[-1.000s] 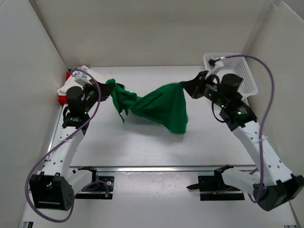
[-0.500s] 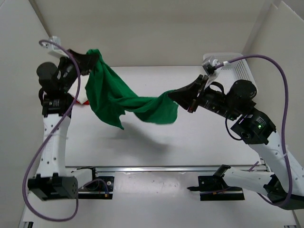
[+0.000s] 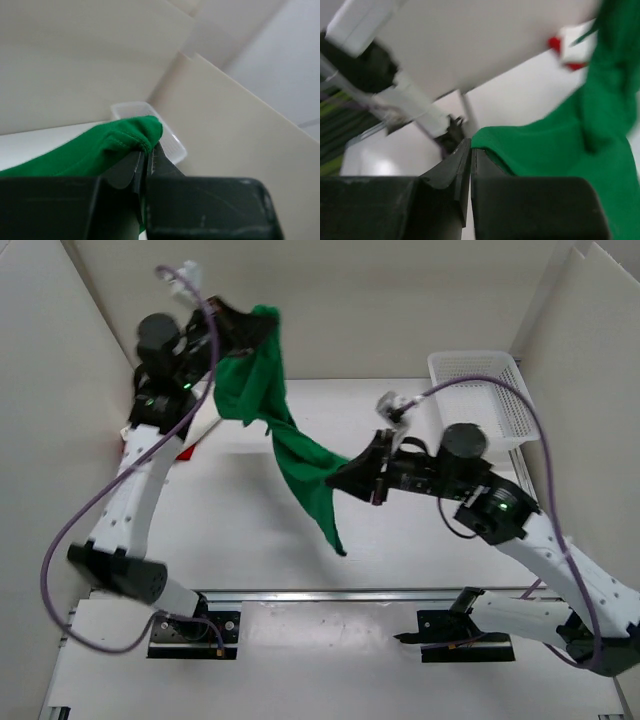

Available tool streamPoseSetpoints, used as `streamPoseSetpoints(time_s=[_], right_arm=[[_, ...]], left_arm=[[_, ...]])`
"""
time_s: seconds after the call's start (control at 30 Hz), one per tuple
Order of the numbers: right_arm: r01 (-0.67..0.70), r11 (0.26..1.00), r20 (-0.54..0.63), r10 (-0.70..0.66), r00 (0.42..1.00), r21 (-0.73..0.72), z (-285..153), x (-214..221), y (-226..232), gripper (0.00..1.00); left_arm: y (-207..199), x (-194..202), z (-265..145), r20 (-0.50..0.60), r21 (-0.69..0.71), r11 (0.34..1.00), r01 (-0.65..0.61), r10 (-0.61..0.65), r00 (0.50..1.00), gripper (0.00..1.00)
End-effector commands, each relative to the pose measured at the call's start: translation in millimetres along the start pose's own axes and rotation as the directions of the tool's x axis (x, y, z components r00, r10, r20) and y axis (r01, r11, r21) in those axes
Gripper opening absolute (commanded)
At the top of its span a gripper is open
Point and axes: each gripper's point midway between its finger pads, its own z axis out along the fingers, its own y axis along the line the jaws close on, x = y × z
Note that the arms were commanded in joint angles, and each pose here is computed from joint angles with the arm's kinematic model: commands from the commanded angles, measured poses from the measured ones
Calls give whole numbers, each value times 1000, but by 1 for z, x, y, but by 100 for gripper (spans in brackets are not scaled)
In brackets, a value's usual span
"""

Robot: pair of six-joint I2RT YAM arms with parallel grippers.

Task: Fold and stack the t-shirts
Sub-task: Flatten out the tshirt

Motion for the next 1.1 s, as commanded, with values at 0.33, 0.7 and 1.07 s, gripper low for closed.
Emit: streamPoseSetpoints(time_s=[0.33,0.7,1.07], right_arm=[[-73,996,-154,80,985,53,29,70,-59,46],[-128,798,-114,239,964,588,2,146,-246,7],[75,746,-318,189,929,661,51,192,-339,50]], left_arm=[[36,175,85,-473,42,992,122,-88,877,99],[163,298,-111,-511,-384,918,-100,-121,851,98],[155,425,-201,-706,-364,929,-66,-229,670,78]])
